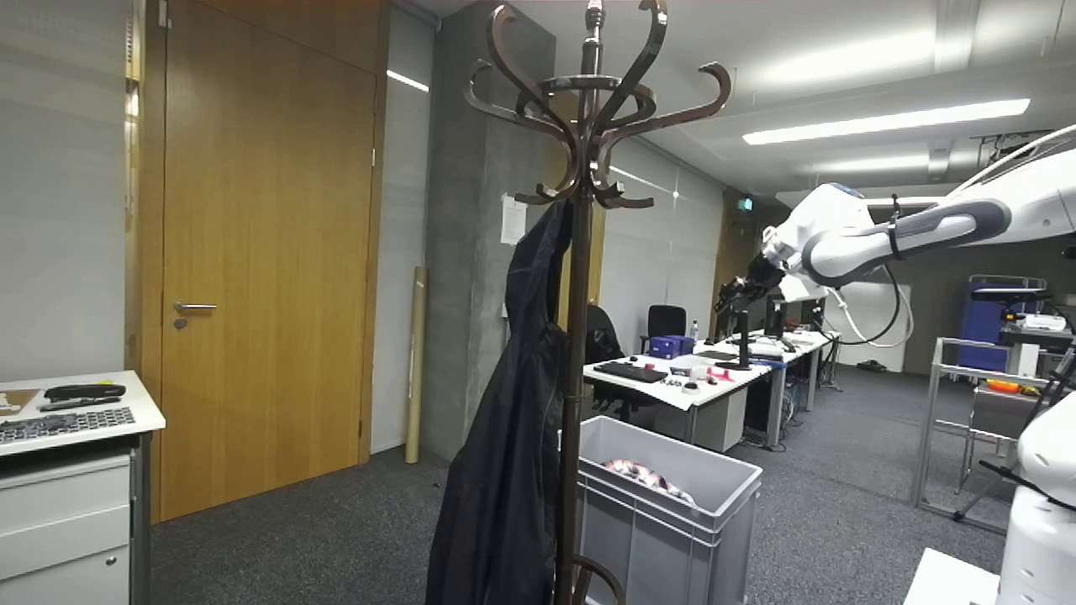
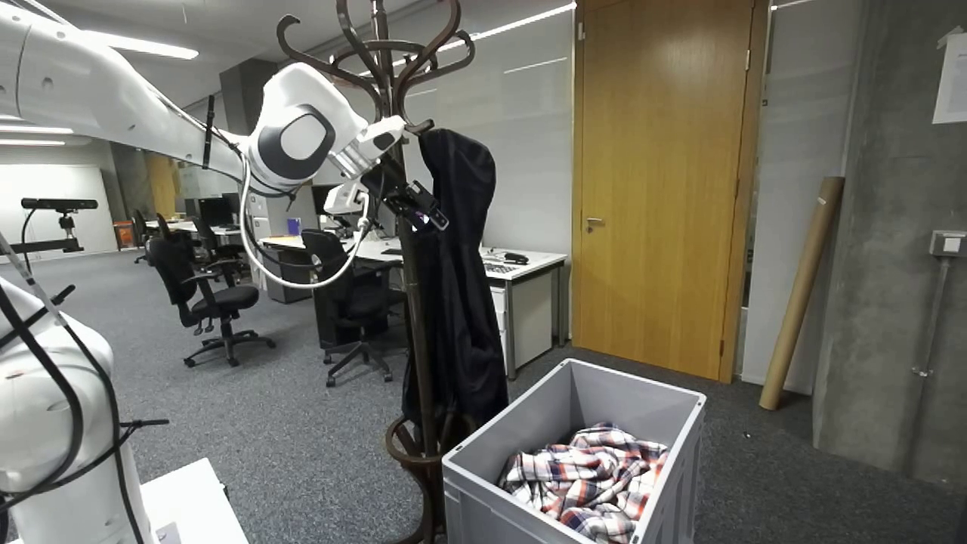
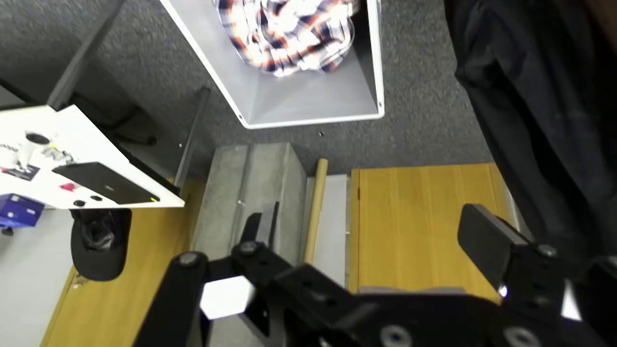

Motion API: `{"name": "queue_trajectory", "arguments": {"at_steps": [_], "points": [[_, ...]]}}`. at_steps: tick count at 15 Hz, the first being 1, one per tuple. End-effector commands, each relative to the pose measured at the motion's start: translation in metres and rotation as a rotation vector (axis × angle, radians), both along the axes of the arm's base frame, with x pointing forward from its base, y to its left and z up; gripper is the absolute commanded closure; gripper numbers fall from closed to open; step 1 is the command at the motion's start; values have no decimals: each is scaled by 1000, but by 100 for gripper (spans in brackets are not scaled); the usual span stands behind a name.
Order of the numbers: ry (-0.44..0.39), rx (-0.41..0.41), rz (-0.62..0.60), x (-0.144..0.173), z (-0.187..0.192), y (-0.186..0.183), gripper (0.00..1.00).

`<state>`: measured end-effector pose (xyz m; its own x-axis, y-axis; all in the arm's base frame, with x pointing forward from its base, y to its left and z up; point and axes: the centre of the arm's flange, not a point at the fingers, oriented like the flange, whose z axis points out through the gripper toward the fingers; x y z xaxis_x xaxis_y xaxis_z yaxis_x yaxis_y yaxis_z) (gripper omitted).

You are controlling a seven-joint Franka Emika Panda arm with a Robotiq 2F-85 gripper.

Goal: Take the hoodie off of the coat hanger

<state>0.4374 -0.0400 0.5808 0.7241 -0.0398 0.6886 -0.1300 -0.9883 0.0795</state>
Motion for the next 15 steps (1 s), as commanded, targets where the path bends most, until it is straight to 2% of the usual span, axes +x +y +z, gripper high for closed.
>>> {"name": "queue_trajectory", "arguments": {"at_steps": [1, 5, 6, 10, 11, 13, 15], "points": [[-168, 23, 117, 27, 18, 4, 0], [-322, 39, 245, 36, 37, 20, 0], [-261, 25, 180, 25, 25, 26, 0], [-257, 28, 187, 26, 21, 29, 0], [-228, 26, 179, 20, 14, 33, 0], [-233, 33, 158, 15, 2, 39, 0], [-313, 54, 186, 14, -1, 42, 0]]}}
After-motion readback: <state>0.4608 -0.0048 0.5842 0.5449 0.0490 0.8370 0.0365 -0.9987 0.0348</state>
